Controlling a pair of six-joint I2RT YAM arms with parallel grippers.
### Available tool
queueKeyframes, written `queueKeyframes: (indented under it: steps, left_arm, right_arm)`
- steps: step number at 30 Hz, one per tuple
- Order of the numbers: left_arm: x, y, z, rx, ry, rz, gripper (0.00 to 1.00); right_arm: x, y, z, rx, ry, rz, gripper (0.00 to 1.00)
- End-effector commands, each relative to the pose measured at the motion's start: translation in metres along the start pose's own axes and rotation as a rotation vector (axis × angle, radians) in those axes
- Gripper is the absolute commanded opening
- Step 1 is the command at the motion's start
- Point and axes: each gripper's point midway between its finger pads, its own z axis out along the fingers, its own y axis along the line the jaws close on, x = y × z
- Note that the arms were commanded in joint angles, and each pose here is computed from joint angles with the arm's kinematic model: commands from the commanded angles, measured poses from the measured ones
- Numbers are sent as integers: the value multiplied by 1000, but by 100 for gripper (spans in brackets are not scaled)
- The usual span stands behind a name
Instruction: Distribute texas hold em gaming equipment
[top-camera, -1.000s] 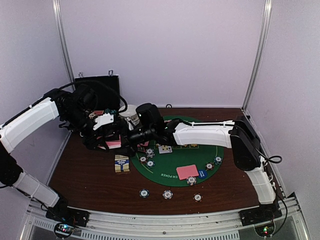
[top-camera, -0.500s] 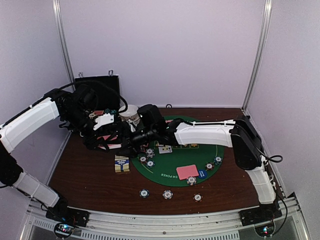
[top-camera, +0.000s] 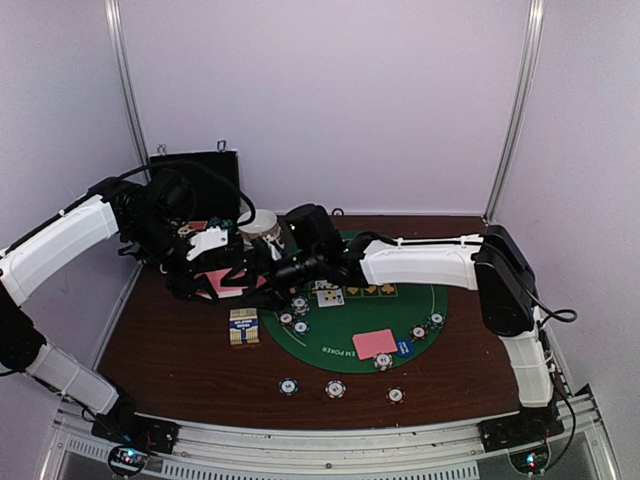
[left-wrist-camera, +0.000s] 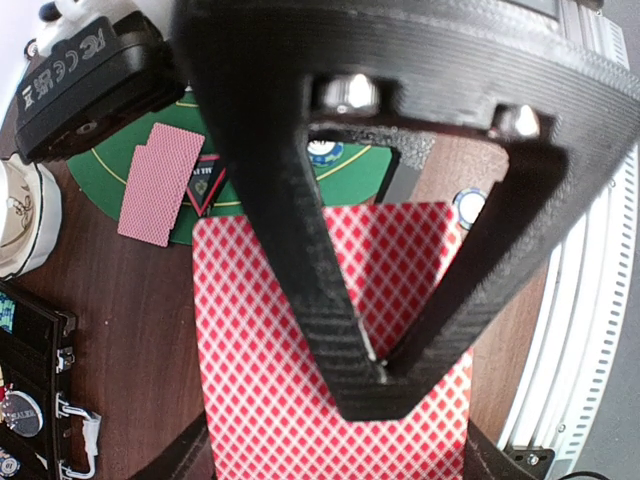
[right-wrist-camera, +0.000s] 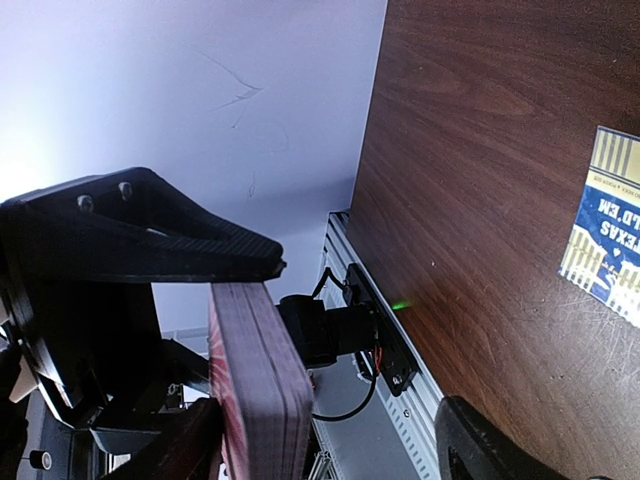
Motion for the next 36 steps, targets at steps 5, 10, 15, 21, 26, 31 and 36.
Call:
queueKeyframes:
  steps: [5, 10, 15, 21, 26, 31, 36]
  left_arm:
    - [-12, 2, -12, -33, -61, 22, 0]
    - [-11, 2, -10, -28, -58, 22, 0]
    - [-12, 2, -9, -23, -59, 20, 0]
    - [-13, 2, -9, -21, -61, 22, 0]
    - [-14, 2, -10, -21, -66, 21, 0]
    - [-15, 1, -12, -17, -73, 24, 0]
    - [-18, -7, -15, 20, -87, 30, 0]
  right_arm:
    - [-6, -2, -27, 60, -18, 1, 71]
    - [-9, 2, -35, 57, -24, -6, 71]
    - [-8, 26, -29, 5, -21, -43, 80]
    - [-5, 36, -10, -53, 2, -41, 81]
    - [-1, 34, 6, -63, 34, -36, 81]
    - [-4, 27, 12, -60, 39, -23, 81]
    - [-5, 20, 16, -54, 47, -2, 78]
